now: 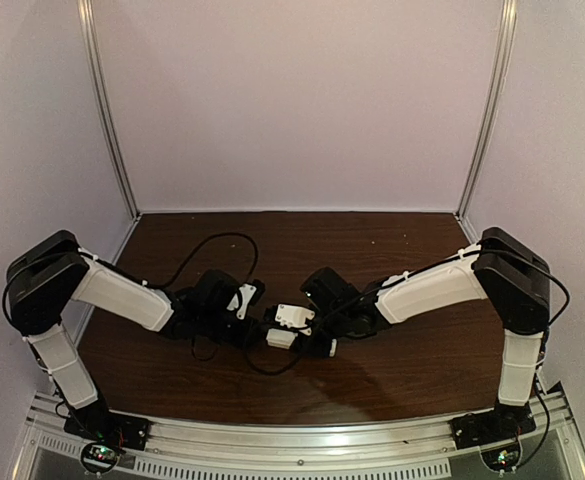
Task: Load the batteries into the remote control
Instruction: Press the battery cover onto the remote control without the battery cover.
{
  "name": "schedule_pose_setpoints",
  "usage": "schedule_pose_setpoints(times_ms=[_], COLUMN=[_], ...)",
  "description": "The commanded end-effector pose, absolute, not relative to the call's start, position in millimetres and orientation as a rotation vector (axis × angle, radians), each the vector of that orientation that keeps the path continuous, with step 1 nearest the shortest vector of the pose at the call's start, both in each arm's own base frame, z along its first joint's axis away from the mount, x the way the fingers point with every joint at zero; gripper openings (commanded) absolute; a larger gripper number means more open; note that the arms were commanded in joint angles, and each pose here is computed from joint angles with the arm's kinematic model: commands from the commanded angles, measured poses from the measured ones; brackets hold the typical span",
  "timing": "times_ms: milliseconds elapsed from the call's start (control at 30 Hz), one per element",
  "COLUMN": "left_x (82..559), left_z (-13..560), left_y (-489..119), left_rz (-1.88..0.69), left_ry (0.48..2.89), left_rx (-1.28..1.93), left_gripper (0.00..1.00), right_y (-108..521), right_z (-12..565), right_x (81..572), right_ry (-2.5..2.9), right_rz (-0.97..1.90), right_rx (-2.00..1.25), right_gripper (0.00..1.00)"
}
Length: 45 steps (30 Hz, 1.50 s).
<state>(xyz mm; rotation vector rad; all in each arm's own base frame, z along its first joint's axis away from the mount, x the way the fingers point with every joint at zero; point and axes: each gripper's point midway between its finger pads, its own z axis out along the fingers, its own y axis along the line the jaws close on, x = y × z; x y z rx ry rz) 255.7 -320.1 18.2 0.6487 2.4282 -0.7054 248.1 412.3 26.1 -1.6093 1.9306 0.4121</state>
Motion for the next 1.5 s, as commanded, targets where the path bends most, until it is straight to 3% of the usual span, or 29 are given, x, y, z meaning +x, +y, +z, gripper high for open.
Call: schedule_pose_setpoints(times_ms=[0, 533, 767, 900, 1200, 1333, 1467], left_x=[257, 236, 234, 242, 256, 258, 261], left_z=[14, 3, -4, -3, 19, 23, 26], left_y=[-326, -346, -340, -330, -302, -299, -294], left_rz=[-0.705, -0.781, -0.737, -0.677, -0.825, -0.847, -0.894], left_ry=[2.397, 2.39, 2.421, 2.446, 2.423, 2.421, 2.414], left_rx=[0.658, 0.749, 0.731, 0.651, 0.446, 0.433, 0.381], left_gripper=[0.1, 0.02, 0.03, 0.09, 0.32, 0.39, 0.43], right_y=[401, 402, 401, 399, 399, 403, 406], right_z=[3, 4, 3, 2, 17, 41, 72], right_x=[245, 245, 245, 245, 246, 250, 256], right_ry=[1.998, 1.996, 1.996, 1.999, 1.983, 1.949, 1.915], right_rz=[0.384, 0.389, 0.385, 0.372, 0.402, 0.446, 0.502], right_rx=[-1.649, -1.637, -1.64, -1.637, -1.582, -1.52, -1.435], right_gripper=[0.32, 0.17, 0.16, 0.17, 0.58, 0.83, 0.99])
